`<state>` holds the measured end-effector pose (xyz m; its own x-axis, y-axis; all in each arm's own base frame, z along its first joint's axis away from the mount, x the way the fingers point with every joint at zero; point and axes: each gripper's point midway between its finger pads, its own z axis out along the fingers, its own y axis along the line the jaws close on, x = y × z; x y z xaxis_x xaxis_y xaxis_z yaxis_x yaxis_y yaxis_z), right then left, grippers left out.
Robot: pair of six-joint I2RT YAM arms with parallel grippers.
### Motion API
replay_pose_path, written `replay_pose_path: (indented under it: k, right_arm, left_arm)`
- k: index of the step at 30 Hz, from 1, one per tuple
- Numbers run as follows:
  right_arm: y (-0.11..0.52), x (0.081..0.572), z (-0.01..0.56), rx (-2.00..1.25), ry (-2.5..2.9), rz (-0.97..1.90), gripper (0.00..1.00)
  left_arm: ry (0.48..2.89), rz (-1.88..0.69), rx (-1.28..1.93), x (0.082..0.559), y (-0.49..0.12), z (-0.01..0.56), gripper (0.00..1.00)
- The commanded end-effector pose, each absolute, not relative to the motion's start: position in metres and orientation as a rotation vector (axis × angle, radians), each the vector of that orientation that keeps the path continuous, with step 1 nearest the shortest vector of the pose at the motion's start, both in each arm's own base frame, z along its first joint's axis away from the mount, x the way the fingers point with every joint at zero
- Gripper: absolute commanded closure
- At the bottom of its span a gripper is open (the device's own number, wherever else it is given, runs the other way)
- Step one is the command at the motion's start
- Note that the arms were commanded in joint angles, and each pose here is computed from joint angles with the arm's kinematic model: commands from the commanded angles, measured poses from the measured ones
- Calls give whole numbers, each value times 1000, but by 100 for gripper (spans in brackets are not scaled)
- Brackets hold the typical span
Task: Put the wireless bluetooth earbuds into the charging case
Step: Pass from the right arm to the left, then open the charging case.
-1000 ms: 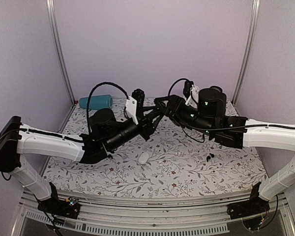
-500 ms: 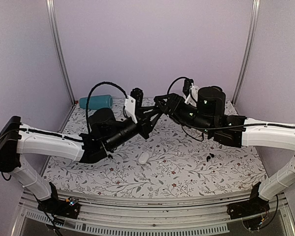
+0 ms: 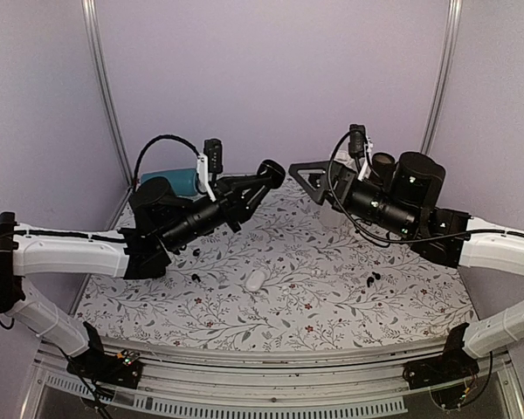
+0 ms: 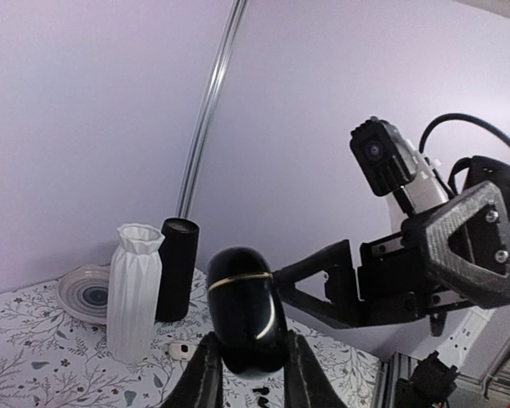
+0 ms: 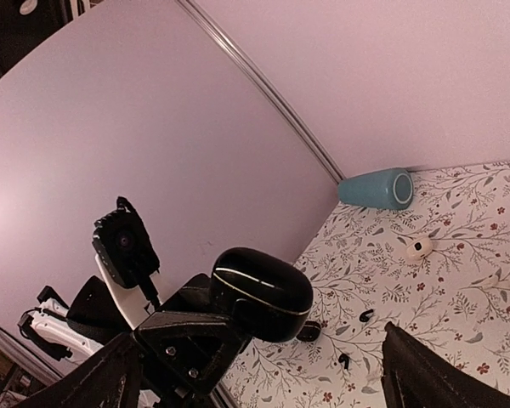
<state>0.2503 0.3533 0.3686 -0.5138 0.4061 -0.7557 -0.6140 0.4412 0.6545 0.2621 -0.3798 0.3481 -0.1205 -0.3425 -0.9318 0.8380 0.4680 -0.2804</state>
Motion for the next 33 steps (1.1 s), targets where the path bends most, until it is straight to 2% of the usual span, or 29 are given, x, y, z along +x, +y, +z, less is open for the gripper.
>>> replay_pose_path:
  k: [1,10,19,27,33]
  right_arm:
    - [341,233,390,-385,1523,1387,4]
    - [356,206,407,-625,1393,1475,25]
    - [370,212,401,-657,1431,1478,30]
    - [354,230,405,-527,1457,1388,35]
    - [340,240,410,-453,1467,1372,35]
  left_arm:
    - [1270,-1274,530,240,-374,367,100]
    - [1154,-1475,609,212,-371,389,100]
    - [1092,-1545,690,197,-376,400,100]
    - [1055,-1584,757,185,-378,401,100]
    - [1027,-1602,796,179,-379,402,100]
